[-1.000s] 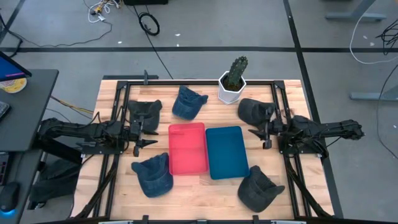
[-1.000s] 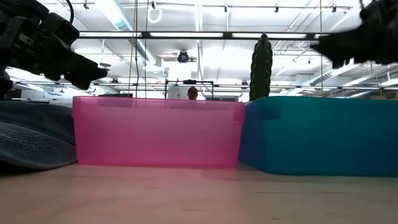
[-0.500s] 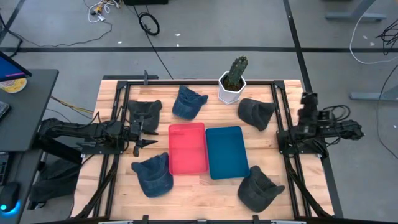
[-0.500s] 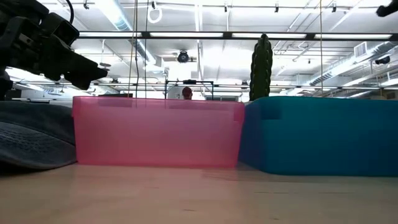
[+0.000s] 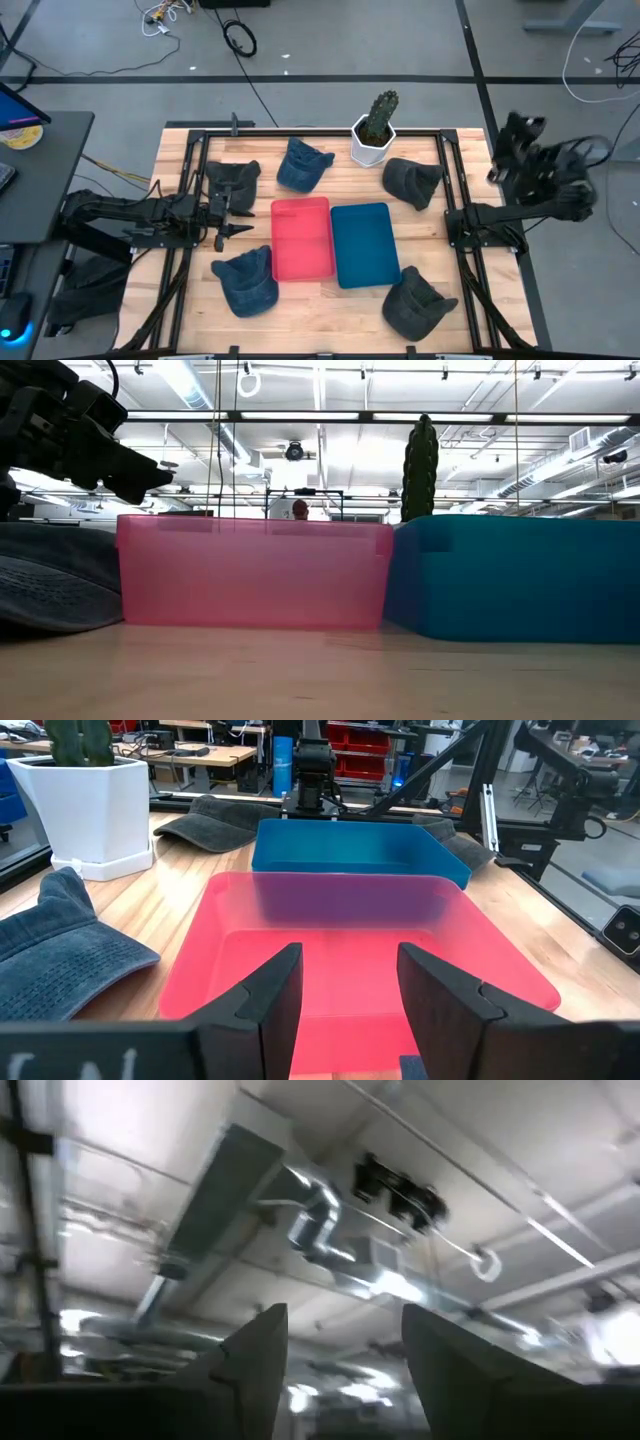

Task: Pick & Place hat
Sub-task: Put the top right black cap into the blue bin

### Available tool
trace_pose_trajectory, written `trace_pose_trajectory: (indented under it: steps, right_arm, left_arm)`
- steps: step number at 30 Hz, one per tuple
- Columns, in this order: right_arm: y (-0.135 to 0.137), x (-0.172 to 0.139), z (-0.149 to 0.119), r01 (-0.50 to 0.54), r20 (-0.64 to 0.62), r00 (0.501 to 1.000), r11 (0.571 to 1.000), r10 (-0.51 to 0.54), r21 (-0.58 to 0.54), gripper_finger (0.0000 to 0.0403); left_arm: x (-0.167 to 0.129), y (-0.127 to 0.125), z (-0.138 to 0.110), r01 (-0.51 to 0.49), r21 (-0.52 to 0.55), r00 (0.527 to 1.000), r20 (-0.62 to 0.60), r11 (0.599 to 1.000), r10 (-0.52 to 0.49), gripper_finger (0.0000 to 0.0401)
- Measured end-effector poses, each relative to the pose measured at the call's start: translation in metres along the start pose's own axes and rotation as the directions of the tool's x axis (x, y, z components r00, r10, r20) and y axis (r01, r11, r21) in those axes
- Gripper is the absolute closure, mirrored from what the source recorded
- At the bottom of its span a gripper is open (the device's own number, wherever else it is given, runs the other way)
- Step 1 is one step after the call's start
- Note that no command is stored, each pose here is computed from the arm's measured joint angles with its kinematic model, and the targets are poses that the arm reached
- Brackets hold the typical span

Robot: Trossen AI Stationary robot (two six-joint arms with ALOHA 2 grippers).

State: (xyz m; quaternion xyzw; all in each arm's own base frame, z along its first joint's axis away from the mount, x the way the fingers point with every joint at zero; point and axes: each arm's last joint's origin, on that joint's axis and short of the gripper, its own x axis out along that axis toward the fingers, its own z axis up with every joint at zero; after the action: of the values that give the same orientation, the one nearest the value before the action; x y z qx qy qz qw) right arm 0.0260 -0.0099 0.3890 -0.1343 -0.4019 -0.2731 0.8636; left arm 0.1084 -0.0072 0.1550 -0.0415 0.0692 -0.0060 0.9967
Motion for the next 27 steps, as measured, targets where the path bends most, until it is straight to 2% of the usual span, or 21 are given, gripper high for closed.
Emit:
trace_pose_trajectory:
  steps: [4, 8, 10, 12, 14, 16, 19, 27]
  right_arm:
    - [-0.011, 0.025, 0.024, 0.216, -0.118, 0.969, 0.976, -0.217, -0.017, 0.0199]
    - [-0.017, 0.045, 0.042, 0.374, -0.235, 0.887, 0.917, -0.397, -0.138, 0.0199]
    - [-0.019, 0.054, 0.047, 0.46, -0.305, 0.813, 0.868, -0.496, -0.184, 0.0199]
    - [-0.02, 0.062, 0.051, 0.557, -0.371, 0.711, 0.8, -0.597, -0.222, 0.0199]
    - [-0.019, 0.07, 0.053, 0.611, -0.422, 0.603, 0.732, -0.677, -0.302, 0.0199]
    - [-0.017, 0.077, 0.055, 0.612, -0.455, 0.511, 0.68, -0.729, -0.404, 0.0199]
    - [-0.013, 0.089, 0.057, 0.586, -0.486, 0.403, 0.627, -0.776, -0.514, 0.0199]
    - [-0.001, 0.111, 0.055, 0.548, -0.49, 0.396, 0.628, -0.776, -0.552, 0.0199]
  left_arm:
    - [0.0, 0.0, 0.0, 0.0, 0.0, 1.0, 0.0, 1.0, 0.0, 0.0231]
    - [0.0, 0.0, 0.0, 0.0, 0.0, 1.0, 0.0, 1.0, 0.0, 0.0231]
    - [0.0, 0.0, 0.0, 0.0, 0.0, 1.0, -0.001, 1.0, 0.0, 0.0231]
    - [0.0, 0.0, 0.0, 0.0, 0.0, 1.0, 0.0, 1.0, 0.0, 0.0231]
    - [0.0, 0.0, 0.0, 0.0, 0.0, 1.0, 0.0, 1.0, 0.0, 0.0231]
    - [0.0, 0.0, 0.0, 0.0, 0.0, 1.0, 0.0, 1.0, 0.0, 0.0231]
    - [0.0, 0.0, 0.0, 0.0, 0.0, 1.0, 0.0, 1.0, 0.0, 0.0231]
    - [0.0, 0.0, 0.0, -0.001, 0.0, 1.0, 0.0, 1.0, 0.001, 0.0231]
